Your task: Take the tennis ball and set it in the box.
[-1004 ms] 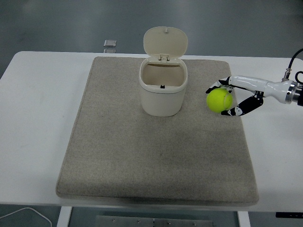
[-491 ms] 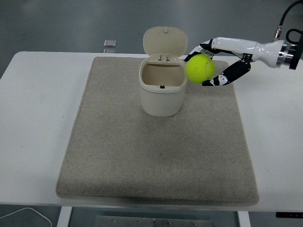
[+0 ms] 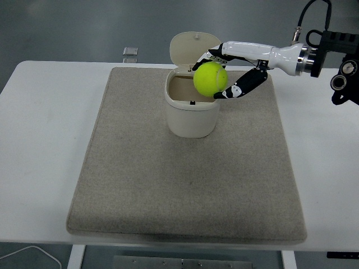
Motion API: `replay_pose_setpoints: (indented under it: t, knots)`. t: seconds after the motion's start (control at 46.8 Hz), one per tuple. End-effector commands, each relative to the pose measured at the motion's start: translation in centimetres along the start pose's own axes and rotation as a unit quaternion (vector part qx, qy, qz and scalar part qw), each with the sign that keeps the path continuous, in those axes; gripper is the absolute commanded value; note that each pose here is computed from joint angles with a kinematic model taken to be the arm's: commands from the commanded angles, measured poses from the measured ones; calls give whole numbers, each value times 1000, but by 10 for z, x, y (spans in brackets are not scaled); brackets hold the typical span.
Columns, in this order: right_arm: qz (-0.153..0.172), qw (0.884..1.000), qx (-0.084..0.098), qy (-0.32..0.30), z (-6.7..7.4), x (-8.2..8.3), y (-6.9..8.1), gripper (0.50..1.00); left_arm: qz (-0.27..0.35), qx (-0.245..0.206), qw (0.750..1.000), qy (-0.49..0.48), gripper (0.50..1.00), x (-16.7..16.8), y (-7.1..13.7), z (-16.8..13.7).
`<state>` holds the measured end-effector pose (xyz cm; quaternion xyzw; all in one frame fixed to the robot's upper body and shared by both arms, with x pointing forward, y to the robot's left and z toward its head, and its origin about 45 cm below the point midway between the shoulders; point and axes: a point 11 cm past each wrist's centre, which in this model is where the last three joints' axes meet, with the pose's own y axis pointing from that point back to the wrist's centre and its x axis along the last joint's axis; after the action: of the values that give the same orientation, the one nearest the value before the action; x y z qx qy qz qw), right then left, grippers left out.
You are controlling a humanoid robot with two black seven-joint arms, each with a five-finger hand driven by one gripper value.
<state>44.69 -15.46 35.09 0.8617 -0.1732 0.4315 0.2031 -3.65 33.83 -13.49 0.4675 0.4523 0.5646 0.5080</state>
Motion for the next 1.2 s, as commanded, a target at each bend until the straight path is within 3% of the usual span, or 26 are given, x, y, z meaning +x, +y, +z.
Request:
replay_pose_setpoints:
  t: [0.0,0.15,0.385,0.556,0.962,1.175]
  knots:
    - [-2,1000,-2,-2,-1,-3,-8,500,0,0,1000,0,992,0,0,0]
    - [-2,1000,-10,-3,0,-6,-12,504,0,0,1000,0,992,0,0,0]
    - [7,1000,-21,2,1,-7,-20,582,0,0,1000,0,992,0,0,0]
    - [4,1000,-20,1,0,-10,-22,711,0,0,1000,0,992,0,0,0]
    - [3,1000,-21,1,1,-10,-23,823,0,0,1000,0,992,0,0,0]
    - [8,1000,-19,-9,1,-9,-22,858,0,0,1000,0,992,0,0,0]
